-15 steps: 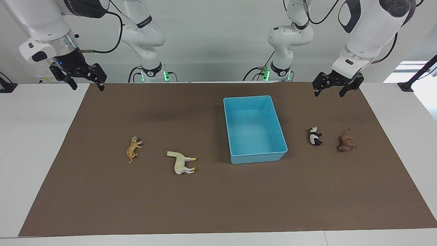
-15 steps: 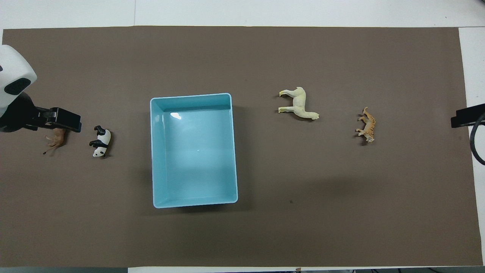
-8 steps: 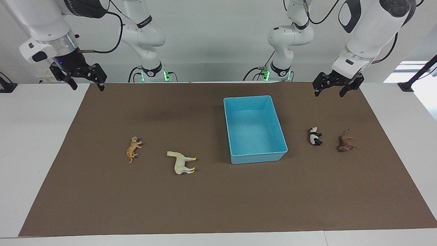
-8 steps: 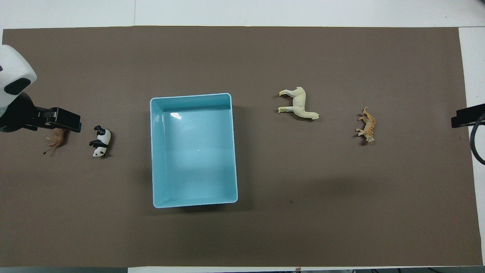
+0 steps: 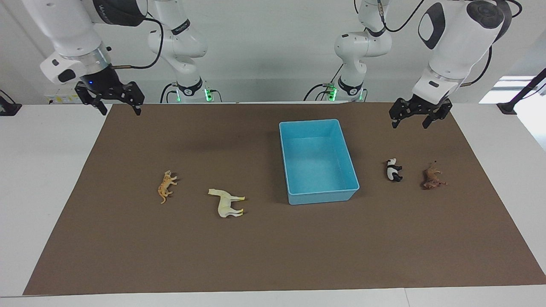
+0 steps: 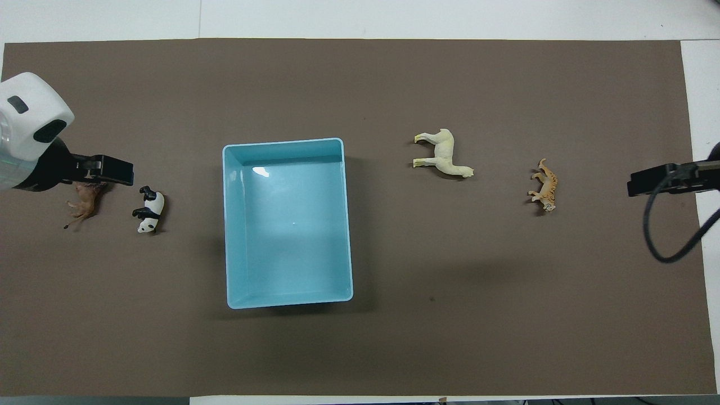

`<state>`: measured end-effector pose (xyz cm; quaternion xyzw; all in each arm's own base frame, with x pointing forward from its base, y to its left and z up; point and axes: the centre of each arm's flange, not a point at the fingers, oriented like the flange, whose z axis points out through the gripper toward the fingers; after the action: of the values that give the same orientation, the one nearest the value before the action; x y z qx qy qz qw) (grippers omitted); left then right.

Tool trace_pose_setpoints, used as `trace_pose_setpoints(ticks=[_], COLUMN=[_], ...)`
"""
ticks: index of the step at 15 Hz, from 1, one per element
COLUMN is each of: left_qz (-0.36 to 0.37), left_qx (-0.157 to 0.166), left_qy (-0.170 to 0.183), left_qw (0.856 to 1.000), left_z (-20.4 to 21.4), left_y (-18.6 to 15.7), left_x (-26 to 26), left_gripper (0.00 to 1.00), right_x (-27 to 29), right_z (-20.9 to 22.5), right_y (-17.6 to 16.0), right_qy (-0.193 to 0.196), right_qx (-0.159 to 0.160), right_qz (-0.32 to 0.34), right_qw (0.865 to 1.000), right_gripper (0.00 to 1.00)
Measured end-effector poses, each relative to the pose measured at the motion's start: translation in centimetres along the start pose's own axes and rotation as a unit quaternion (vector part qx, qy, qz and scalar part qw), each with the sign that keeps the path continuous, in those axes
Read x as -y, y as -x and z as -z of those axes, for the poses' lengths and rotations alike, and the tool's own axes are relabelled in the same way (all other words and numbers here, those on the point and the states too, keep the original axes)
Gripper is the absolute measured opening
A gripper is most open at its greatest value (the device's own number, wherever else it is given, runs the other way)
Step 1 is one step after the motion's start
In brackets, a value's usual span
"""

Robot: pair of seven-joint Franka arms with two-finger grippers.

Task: Put all toys into storage box
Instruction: 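Grasp the panda with the left gripper while the right gripper grasps the cream horse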

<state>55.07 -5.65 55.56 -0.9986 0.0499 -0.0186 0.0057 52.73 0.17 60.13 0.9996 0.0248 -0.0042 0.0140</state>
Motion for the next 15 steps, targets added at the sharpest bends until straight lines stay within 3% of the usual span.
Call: trace_pose_setpoints(ticks=[3,8,12,15], left_qz=[0.016,-0.042,-0.056,-0.054], left_qx=[-0.014,0.002,0.013,0.003], left_qy=[0.0,0.001,0.002,0.002], left_qw=[1.0,0.999,0.998,0.999], left_z=[-6.4,-16.1,-19.3,-21.0], left_y=[0.3,3.1,5.1,5.7], left_x=[2.1,4.1,5.9,6.0], left_gripper=[1.0,1.0,1.0,1.0], right_x=[5.2,11.5,13.7,16.0], right_z=[-3.3,-10.4,-16.8,-18.0], right_y=[-1.0,-4.6,-8.1,-9.6], right_qy=[0.0,-0.013,-0.025,-0.033], right_qx=[-0.022,-0.04,-0.06,-0.076], right_qz=[0.027,-0.015,-0.01,-0.009], right_qw=[0.999,0.999,0.998,0.997], right_gripper=[1.0,1.0,1.0,1.0])
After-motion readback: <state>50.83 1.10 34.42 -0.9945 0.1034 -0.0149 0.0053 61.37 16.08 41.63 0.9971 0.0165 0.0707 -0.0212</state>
